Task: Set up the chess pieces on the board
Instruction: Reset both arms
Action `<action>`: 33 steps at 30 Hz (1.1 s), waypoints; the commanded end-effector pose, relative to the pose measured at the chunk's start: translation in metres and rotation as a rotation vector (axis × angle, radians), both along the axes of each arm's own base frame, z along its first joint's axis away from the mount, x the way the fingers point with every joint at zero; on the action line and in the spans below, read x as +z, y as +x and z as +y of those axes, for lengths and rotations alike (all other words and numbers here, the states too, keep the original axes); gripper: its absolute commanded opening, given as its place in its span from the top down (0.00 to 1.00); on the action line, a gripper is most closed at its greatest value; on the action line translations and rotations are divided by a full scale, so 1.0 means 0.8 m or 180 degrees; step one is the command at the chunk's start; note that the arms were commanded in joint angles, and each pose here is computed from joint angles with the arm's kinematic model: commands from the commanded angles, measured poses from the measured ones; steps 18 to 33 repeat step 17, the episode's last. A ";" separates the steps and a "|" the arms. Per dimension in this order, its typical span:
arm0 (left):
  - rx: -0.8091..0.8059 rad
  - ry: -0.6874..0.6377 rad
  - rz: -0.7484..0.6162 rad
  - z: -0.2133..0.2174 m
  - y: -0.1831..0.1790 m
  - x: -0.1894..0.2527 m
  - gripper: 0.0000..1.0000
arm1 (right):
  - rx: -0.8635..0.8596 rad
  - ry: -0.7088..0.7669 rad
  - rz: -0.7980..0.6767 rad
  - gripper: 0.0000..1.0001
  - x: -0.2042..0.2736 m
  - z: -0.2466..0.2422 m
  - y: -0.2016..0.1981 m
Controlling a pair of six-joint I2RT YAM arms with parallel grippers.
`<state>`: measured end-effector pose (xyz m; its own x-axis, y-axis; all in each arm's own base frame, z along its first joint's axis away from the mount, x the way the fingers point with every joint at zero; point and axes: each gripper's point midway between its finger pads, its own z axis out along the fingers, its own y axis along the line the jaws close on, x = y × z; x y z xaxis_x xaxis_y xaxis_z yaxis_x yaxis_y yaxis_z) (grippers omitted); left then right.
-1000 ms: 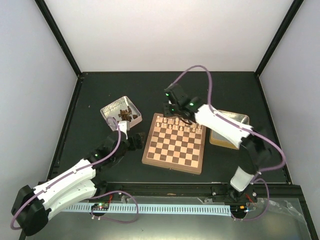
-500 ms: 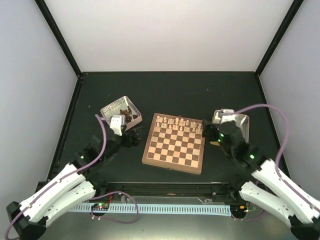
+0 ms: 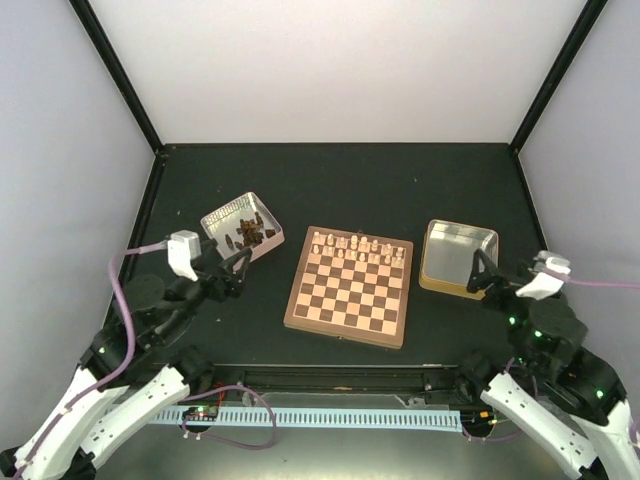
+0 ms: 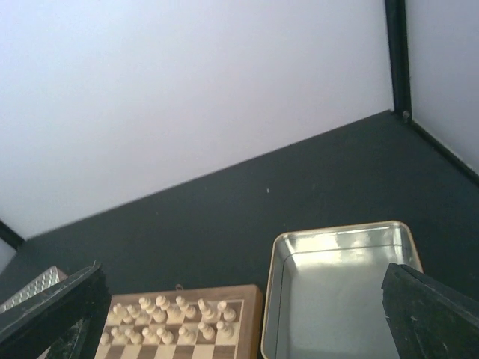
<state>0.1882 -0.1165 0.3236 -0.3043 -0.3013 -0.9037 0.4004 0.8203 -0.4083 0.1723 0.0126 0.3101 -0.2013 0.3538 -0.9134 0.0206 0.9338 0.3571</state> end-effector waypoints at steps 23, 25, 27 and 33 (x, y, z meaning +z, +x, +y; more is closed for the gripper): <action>0.0119 0.0272 -0.0137 0.037 -0.028 0.018 0.01 | -0.0265 0.0251 -0.0138 0.00 0.019 -0.036 -0.023; 0.0119 0.0272 -0.0137 0.037 -0.028 0.018 0.01 | -0.0265 0.0251 -0.0138 0.00 0.019 -0.036 -0.023; 0.0119 0.0272 -0.0137 0.037 -0.028 0.018 0.01 | -0.0265 0.0251 -0.0138 0.00 0.019 -0.036 -0.023; 0.0119 0.0272 -0.0137 0.037 -0.028 0.018 0.01 | -0.0265 0.0251 -0.0138 0.00 0.019 -0.036 -0.023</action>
